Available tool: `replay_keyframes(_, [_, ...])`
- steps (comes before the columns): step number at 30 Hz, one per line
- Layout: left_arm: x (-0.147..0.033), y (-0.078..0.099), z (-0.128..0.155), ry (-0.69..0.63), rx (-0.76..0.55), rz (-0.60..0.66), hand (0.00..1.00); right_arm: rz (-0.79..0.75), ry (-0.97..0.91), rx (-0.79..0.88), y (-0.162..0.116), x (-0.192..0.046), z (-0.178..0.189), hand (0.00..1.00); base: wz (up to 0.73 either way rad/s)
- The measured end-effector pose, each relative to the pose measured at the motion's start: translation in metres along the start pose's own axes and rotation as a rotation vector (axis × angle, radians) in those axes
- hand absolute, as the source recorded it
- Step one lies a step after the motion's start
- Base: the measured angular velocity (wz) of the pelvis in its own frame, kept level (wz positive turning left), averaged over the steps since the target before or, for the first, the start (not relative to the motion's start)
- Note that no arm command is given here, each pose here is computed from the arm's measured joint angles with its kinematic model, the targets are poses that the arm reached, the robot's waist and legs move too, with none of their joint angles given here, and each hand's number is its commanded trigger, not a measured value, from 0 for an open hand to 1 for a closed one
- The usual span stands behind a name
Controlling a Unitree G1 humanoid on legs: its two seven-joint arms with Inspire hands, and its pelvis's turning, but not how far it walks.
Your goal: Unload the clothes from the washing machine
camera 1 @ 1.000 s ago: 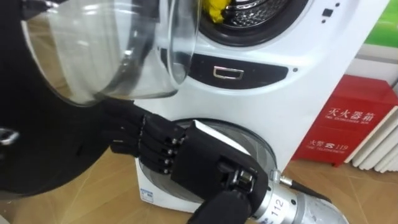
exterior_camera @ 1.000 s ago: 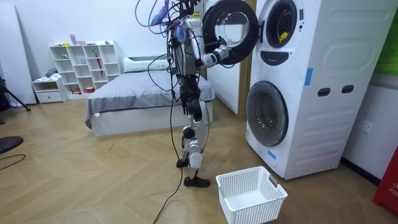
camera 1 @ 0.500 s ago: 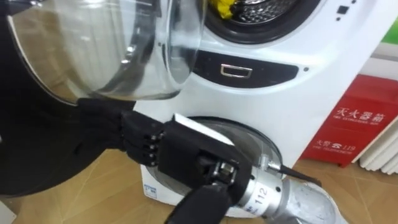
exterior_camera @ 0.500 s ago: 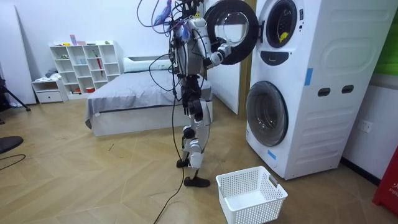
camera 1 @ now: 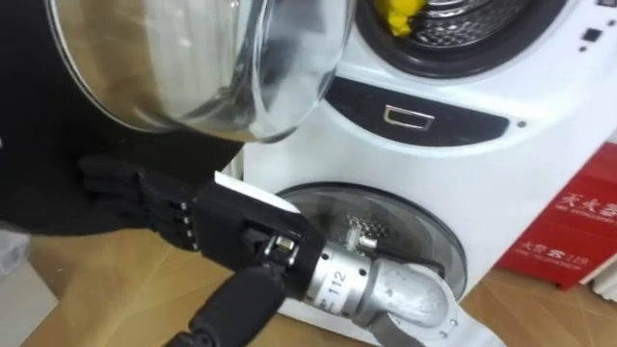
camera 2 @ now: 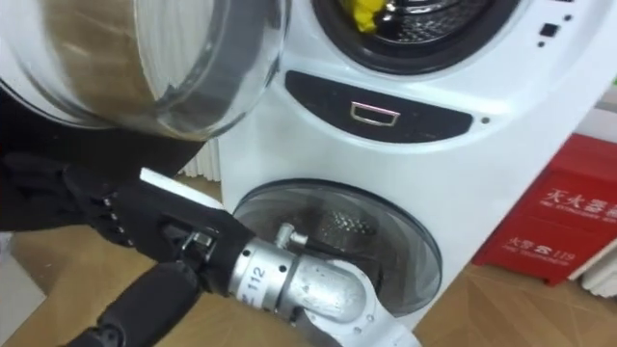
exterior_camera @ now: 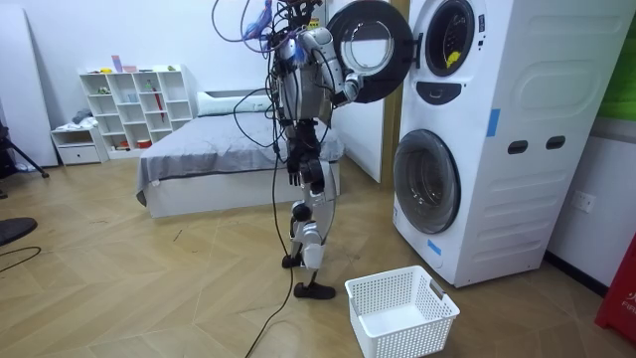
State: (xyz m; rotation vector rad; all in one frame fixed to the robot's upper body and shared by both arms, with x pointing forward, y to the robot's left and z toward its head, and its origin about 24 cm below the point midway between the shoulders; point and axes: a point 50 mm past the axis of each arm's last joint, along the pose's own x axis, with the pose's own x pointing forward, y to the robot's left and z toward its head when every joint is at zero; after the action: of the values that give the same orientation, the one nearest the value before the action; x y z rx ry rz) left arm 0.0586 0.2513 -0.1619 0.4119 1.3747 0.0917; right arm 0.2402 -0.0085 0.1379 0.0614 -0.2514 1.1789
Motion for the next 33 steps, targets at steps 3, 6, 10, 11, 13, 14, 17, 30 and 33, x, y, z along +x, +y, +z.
replay_keyframes(3, [0.0,-0.001,0.004,-0.009,-0.004,0.006,0.0,-0.027,0.002,0.012,0.001,0.004,-0.002,0.0,0.05])
replay_keyframes(6, [0.0,0.0,0.008,-0.019,-0.003,0.015,0.0,-0.02,0.024,0.009,0.003,0.01,-0.006,0.0,0.03])
replay_keyframes(10, [0.001,0.001,0.012,-0.026,-0.004,0.031,0.0,-0.03,0.055,0.011,0.001,0.013,-0.012,0.0,0.02])
replay_keyframes(11, [0.001,0.001,0.013,-0.029,-0.004,0.031,0.0,-0.037,0.063,0.011,0.0,0.014,-0.013,0.0,0.04])
replay_keyframes(13, [0.001,0.0,0.013,-0.027,-0.005,0.031,0.0,-0.051,0.069,0.011,-0.002,0.014,-0.014,0.0,0.02])
replay_keyframes(14, [0.001,0.0,0.012,-0.025,-0.005,0.031,0.0,-0.056,0.069,0.011,-0.002,0.014,-0.014,0.0,0.0])
replay_keyframes(17, [0.001,-0.001,0.013,-0.025,-0.003,0.03,0.0,-0.057,0.074,0.004,-0.002,0.014,-0.014,0.0,0.0])
replay_keyframes(30, [0.0,-0.006,0.0,0.008,-0.045,0.017,0.0,-0.274,0.309,0.041,-0.019,-0.053,-0.063,0.0,0.0])
replay_keyframes(33, [-0.001,-0.009,-0.005,0.021,-0.056,0.011,0.0,-0.374,0.354,-0.034,-0.035,-0.076,-0.061,0.0,-0.15])
